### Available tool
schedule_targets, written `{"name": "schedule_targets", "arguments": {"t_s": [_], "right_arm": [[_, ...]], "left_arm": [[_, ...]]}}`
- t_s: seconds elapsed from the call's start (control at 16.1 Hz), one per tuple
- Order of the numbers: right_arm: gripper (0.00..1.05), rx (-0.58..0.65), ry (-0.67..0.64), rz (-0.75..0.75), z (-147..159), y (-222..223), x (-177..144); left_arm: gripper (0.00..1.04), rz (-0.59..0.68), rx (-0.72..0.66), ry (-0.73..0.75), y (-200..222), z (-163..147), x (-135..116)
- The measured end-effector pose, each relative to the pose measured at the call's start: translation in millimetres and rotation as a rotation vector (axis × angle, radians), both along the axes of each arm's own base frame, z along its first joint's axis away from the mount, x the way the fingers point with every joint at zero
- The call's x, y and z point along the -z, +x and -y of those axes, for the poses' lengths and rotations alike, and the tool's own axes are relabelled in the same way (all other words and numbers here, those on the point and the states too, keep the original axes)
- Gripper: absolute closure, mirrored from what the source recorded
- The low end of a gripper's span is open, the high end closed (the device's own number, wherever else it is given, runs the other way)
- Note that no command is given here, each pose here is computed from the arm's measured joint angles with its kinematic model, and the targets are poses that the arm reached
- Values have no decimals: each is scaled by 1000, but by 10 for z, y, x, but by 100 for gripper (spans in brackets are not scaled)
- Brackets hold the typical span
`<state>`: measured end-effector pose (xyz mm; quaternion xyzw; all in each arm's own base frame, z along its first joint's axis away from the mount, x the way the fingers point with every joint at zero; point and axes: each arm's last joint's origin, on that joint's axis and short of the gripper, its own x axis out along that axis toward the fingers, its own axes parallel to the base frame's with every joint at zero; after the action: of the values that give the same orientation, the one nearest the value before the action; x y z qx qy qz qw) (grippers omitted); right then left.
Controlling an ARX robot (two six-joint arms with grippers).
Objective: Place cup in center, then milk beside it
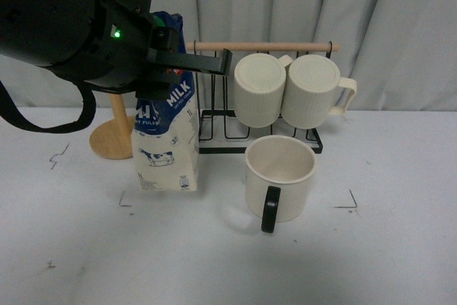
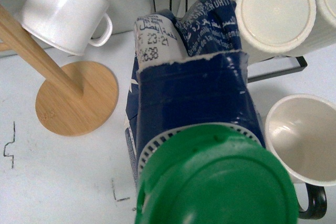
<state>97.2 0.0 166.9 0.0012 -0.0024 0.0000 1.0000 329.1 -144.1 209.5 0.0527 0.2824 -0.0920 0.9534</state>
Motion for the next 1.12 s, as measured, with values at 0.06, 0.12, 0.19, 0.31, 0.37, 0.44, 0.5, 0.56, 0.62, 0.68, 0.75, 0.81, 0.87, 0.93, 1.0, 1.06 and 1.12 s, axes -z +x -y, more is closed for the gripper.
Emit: {"name": "schedule_targets", "arguments": {"t_s": [0.06, 0.12, 0.19, 0.31, 0.37, 0.44, 0.5, 0.56, 0.62, 0.68, 0.75, 0.81, 0.87, 0.93, 1.0, 1.06, 1.12], "right_arm": [[6, 0, 0, 0, 0, 0, 0], [6, 0, 0, 0, 0, 0, 0], [6, 0, 0, 0, 0, 0, 0], [6, 0, 0, 0, 0, 0, 0], [6, 0, 0, 0, 0, 0, 0], [6, 0, 0, 0, 0, 0, 0], [6, 0, 0, 0, 0, 0, 0], [6, 0, 0, 0, 0, 0, 0], [6, 0, 0, 0, 0, 0, 0], [6, 0, 0, 0, 0, 0, 0], [6, 0, 0, 0, 0, 0, 0], [6, 0, 0, 0, 0, 0, 0], [6, 0, 0, 0, 0, 0, 0], [6, 0, 0, 0, 0, 0, 0], [6, 0, 0, 0, 0, 0, 0], [6, 0, 0, 0, 0, 0, 0], [6, 0, 0, 0, 0, 0, 0]], "left_arm": [[101, -4, 2, 3, 4, 33, 22], [101, -18, 3, 4, 3, 89, 78], [101, -27, 7, 5, 3, 125, 120], [101, -32, 14, 0, 12, 182, 170], [101, -33, 14, -12, 16, 216, 193], [101, -31, 16, -17, 23, 242, 202], [101, -31, 18, -18, 35, 261, 208], [101, -30, 20, -22, 44, 290, 215], [101, -28, 17, -29, 51, 316, 222], [101, -28, 19, -32, 53, 341, 232], [101, -27, 19, -32, 53, 353, 243], [101, -26, 17, -35, 58, 360, 255], [101, -23, 15, -35, 67, 365, 272], [101, -22, 12, -38, 74, 369, 288], [101, -21, 8, -46, 79, 371, 298], [101, -20, 4, -51, 81, 372, 304], [101, -21, 3, -52, 80, 371, 315]]}}
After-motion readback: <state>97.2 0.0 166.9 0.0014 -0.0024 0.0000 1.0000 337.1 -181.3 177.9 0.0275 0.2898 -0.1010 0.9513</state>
